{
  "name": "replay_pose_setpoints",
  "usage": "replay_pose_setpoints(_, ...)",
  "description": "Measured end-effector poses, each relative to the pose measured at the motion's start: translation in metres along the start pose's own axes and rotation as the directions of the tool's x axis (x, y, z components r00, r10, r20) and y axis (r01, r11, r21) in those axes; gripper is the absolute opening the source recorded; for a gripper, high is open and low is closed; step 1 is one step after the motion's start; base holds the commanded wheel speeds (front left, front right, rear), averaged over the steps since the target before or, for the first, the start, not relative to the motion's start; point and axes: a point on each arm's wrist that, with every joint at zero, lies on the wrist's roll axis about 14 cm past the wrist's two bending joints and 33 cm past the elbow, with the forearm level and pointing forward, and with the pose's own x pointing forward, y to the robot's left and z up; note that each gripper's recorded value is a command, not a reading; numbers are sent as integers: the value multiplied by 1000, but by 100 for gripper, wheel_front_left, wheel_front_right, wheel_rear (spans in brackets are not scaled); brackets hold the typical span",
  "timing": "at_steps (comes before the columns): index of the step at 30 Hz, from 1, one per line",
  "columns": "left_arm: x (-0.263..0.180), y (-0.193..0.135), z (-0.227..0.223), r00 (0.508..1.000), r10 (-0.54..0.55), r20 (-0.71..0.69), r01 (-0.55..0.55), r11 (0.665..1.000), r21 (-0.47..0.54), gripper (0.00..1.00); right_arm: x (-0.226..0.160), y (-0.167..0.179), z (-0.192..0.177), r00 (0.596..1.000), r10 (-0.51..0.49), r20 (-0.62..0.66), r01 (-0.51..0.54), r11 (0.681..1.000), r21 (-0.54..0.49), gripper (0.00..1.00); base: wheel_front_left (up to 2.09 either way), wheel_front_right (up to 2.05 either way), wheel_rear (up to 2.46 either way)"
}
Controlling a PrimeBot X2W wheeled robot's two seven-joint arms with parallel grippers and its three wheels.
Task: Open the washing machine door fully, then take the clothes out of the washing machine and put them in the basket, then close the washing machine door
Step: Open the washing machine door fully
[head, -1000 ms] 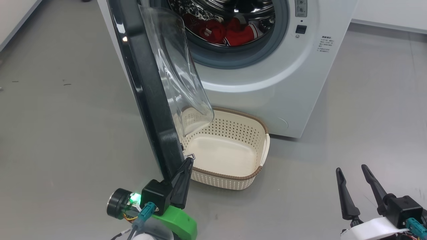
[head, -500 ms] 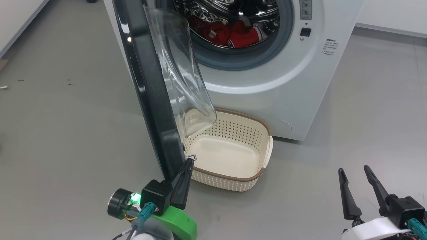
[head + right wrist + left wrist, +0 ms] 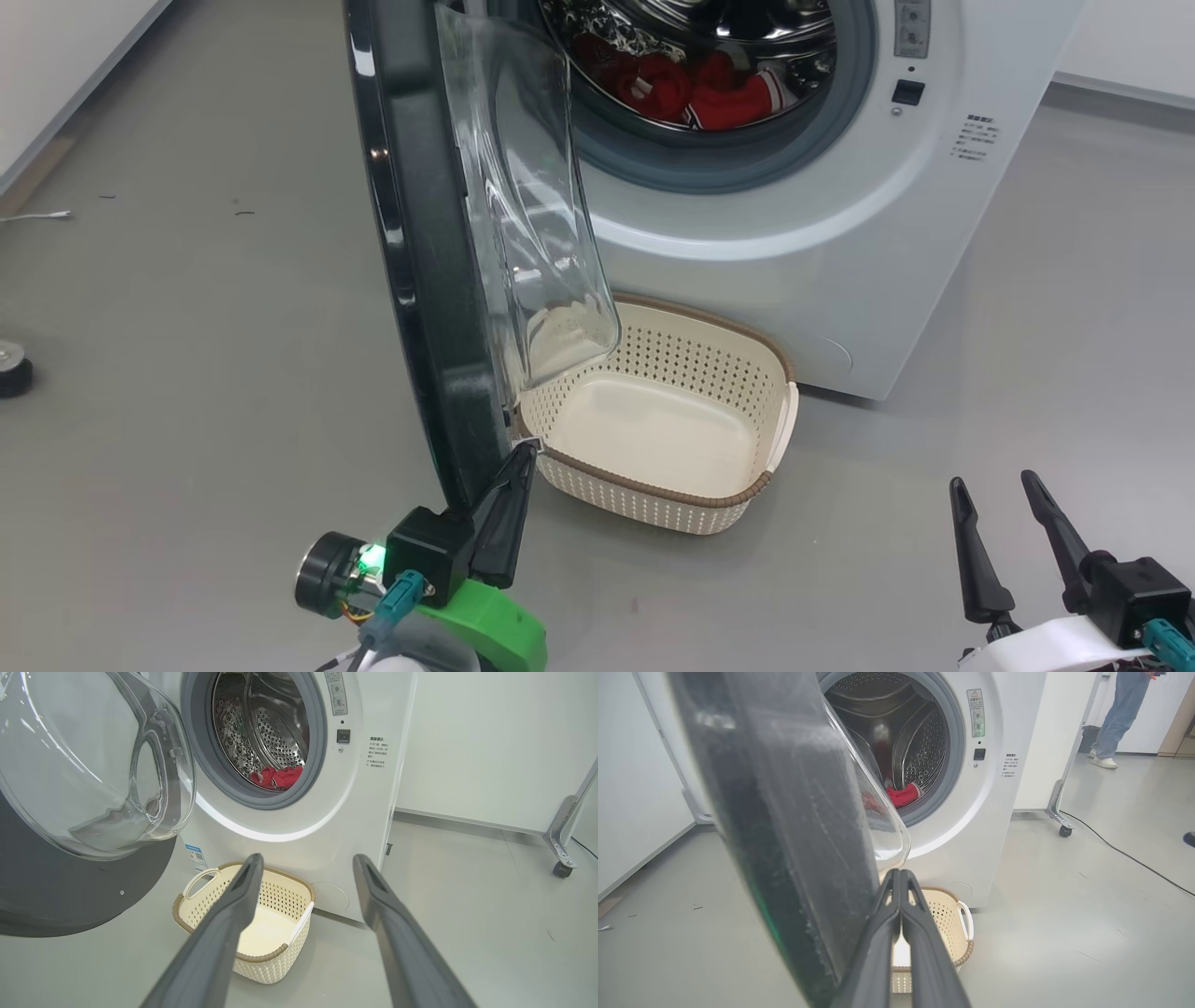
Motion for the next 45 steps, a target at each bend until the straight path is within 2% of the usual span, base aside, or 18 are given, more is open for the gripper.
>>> replay_pose_setpoints(16, -21, 45, 2, 986, 164, 31, -163, 986, -36, 0, 17, 16, -7, 998, 66, -19, -66, 998, 3, 100, 0, 0, 0)
replay_pose_setpoints(28, -38, 98, 4, 942, 332, 48, -331, 943, -16, 0, 23, 30, -16, 992, 122, -45, -122, 993, 5, 100, 0, 0, 0)
replay_pose_setpoints(36, -40, 128, 7, 908, 415, 57, -416, 910, -4, 0, 21, 21, -23, 992, 107, -64, -107, 994, 11, 100, 0, 0, 0)
replay_pose_setpoints(45, -35, 147, 4, 885, 463, 49, -463, 886, -7, 0, 23, 9, -28, 994, 84, -72, -84, 996, 14, 100, 0, 0, 0)
